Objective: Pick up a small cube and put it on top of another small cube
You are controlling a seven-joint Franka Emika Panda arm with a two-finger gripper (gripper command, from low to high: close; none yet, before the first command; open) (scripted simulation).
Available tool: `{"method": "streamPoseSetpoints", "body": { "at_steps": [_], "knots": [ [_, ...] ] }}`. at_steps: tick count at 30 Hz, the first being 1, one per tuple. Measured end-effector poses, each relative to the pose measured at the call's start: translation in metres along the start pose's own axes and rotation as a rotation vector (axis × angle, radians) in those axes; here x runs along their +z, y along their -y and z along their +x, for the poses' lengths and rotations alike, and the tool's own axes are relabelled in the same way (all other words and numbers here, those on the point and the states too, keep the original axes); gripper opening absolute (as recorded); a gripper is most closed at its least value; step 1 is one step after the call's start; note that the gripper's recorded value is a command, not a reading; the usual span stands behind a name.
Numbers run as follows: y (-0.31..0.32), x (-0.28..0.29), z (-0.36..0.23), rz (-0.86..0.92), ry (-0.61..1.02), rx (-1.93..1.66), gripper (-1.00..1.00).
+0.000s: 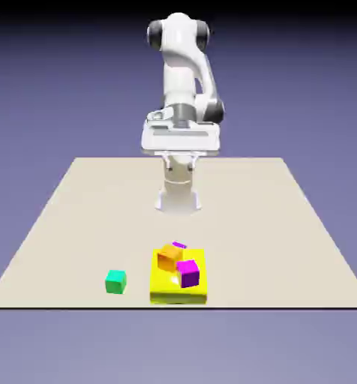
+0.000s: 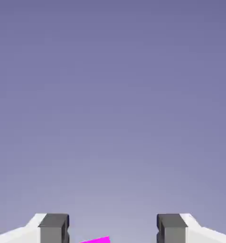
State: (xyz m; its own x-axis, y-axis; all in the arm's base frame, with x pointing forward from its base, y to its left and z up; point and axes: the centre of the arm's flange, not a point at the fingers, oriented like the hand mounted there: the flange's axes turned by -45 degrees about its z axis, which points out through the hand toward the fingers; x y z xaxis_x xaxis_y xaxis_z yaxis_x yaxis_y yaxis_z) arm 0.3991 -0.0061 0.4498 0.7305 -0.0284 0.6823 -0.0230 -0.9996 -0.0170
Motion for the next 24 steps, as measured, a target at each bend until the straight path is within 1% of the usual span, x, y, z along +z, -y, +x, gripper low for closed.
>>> {"method": "streamPoseSetpoints", "body": {
  "at_steps": [5,11,18,24],
  "knots": [
    [-0.047,0.053,-0.001,-0.056,0.181,0.343,0.00],
    [-0.106,0.116,-0.020,-0.138,0.381,0.764,0.00],
    [-0.175,0.182,-0.065,-0.250,0.597,1.263,0.00],
    [-0.227,0.233,-0.120,-0.353,0.777,1.686,0.00]
  ]
}}
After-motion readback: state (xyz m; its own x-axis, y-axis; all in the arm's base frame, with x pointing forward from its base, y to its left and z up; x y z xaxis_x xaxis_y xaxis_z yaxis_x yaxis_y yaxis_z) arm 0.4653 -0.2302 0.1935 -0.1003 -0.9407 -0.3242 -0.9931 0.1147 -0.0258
